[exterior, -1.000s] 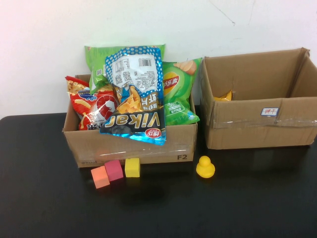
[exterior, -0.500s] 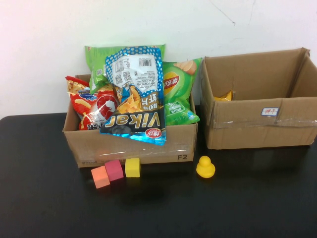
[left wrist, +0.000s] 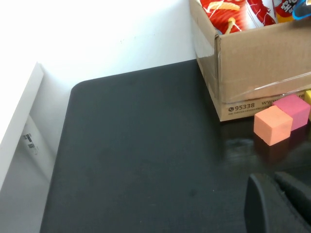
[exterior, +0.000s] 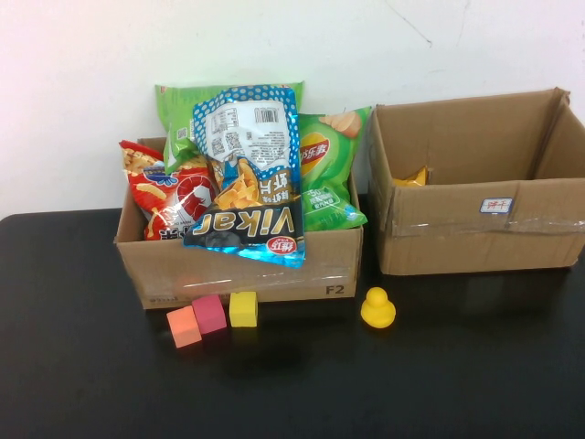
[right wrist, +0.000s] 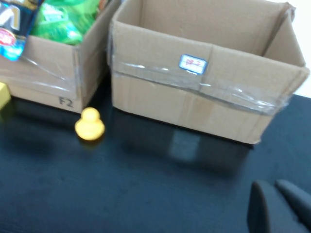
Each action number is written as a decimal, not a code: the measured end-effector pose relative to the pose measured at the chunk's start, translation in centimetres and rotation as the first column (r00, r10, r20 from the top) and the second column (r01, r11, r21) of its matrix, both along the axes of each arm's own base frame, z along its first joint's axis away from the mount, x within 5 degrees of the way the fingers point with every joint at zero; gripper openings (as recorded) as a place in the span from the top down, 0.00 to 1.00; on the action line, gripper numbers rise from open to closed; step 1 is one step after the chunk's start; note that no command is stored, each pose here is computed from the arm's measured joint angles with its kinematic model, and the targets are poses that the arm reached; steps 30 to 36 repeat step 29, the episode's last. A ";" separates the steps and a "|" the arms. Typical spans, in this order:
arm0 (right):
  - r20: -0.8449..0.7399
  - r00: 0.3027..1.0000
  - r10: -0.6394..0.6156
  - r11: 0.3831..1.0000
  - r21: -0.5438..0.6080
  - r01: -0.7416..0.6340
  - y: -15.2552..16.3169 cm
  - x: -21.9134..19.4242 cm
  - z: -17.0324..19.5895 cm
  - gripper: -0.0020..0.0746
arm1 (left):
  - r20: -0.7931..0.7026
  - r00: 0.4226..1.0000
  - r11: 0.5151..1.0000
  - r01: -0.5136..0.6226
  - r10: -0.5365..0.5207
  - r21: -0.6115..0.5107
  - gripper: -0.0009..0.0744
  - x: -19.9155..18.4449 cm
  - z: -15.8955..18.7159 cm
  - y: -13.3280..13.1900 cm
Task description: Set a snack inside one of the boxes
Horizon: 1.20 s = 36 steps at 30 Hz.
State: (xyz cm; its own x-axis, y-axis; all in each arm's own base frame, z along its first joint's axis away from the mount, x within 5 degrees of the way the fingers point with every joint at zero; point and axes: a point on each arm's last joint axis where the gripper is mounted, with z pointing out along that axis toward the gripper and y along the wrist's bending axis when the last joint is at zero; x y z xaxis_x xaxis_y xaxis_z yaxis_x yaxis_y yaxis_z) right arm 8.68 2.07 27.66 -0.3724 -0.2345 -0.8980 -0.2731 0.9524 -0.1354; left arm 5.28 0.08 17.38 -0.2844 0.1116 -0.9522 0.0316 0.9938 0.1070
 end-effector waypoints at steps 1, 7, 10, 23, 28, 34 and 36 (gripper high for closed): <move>-0.001 1.000 -0.002 1.000 -0.011 0.002 -0.1 -0.1 0.0 0.97 | 0.000 1.000 1.000 0.000 0.000 0.000 0.99 0.0 0.0 0.0; 0.096 0.995 -0.030 0.999 -0.025 0.032 -1.0 -1.3 -0.5 0.97 | 0.000 1.000 1.000 0.000 0.000 0.000 0.99 0.0 0.0 0.0; 0.202 0.977 -0.070 0.997 0.003 0.071 -1.4 -1.9 -1.8 0.97 | 0.000 1.000 1.000 0.000 0.000 0.000 0.99 0.0 0.0 0.0; 0.150 0.948 -0.279 0.958 0.110 0.265 -2.3 -3.3 -10.1 0.97 | 0.000 1.000 1.000 0.000 0.000 0.002 0.99 0.0 0.0 0.0; 0.065 0.956 -0.285 0.951 0.145 0.273 -2.2 -3.5 -10.8 0.97 | -0.002 1.000 1.000 -0.001 0.001 0.002 0.99 0.0 0.0 0.0; 0.062 0.957 -0.285 0.950 0.150 0.273 -2.1 -3.5 -10.8 0.97 | -0.002 1.000 1.000 -0.001 0.001 0.002 0.99 0.0 0.0 0.0; 0.062 0.957 -0.285 0.950 0.150 0.273 -2.1 -3.5 -10.8 0.97 | -0.002 1.000 1.000 -0.001 0.001 0.002 0.99 0.0 0.0 0.0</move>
